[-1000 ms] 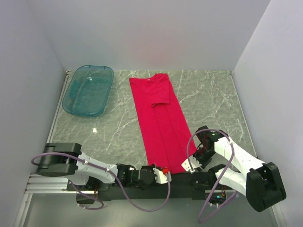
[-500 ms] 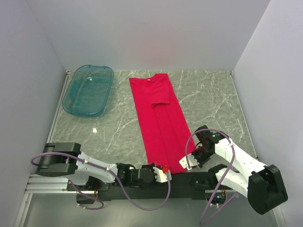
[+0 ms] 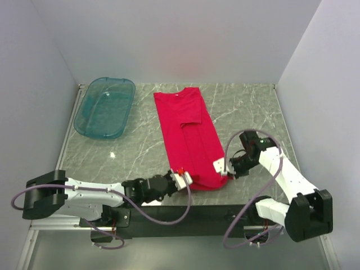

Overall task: Fold and stack the t-shirts
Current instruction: Fold the tshirt

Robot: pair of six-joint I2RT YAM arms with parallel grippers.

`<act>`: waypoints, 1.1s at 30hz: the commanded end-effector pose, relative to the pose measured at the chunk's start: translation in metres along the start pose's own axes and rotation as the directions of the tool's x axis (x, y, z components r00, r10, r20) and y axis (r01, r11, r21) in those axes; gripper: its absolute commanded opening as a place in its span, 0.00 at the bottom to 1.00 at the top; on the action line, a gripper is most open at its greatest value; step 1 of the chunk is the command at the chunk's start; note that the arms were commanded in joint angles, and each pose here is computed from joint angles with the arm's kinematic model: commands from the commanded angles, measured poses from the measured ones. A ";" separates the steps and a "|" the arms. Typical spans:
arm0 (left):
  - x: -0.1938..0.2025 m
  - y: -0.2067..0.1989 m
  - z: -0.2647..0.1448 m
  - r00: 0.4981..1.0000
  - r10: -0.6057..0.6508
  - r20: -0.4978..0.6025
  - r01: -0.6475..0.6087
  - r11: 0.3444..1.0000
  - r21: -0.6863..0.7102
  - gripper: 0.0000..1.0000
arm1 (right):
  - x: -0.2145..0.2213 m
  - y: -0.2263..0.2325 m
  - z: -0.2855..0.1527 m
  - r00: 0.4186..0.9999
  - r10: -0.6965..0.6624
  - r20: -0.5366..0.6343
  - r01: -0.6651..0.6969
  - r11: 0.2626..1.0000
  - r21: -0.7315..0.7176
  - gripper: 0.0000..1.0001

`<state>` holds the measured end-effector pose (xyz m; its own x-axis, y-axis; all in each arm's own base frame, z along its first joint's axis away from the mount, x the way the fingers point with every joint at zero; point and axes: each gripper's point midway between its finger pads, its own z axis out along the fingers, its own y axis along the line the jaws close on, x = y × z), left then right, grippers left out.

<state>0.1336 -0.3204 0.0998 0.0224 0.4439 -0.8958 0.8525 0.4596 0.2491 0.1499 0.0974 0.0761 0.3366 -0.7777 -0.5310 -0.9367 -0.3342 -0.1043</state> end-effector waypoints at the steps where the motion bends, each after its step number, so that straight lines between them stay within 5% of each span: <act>1: -0.016 0.030 0.005 0.997 -0.039 0.065 0.041 0.999 -0.034 0.01 | -0.012 -0.030 -0.020 0.993 0.092 0.075 -0.098 0.992 0.074 0.00; 10: -0.006 0.126 0.033 0.999 -0.043 -0.014 0.039 0.980 -0.197 0.00 | 0.002 -0.153 -0.049 0.936 0.324 0.134 -0.350 0.885 0.306 0.00; 15: -0.014 0.161 0.049 0.999 -0.045 -0.003 0.044 0.977 -0.211 0.00 | 0.009 -0.208 -0.049 0.885 0.424 0.192 -0.464 0.832 0.305 0.00; 33: 0.005 0.231 0.070 0.995 -0.089 -0.041 0.076 0.965 -0.253 0.00 | 0.031 -0.290 -0.039 0.801 0.537 0.263 -0.598 0.727 0.338 0.00</act>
<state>0.3540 -0.2551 0.1080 -0.1298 0.4629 -0.8769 0.6782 0.6866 0.2621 0.4110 0.1460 0.1080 -0.2608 -0.6920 -0.6731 -0.9340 0.3571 -0.0052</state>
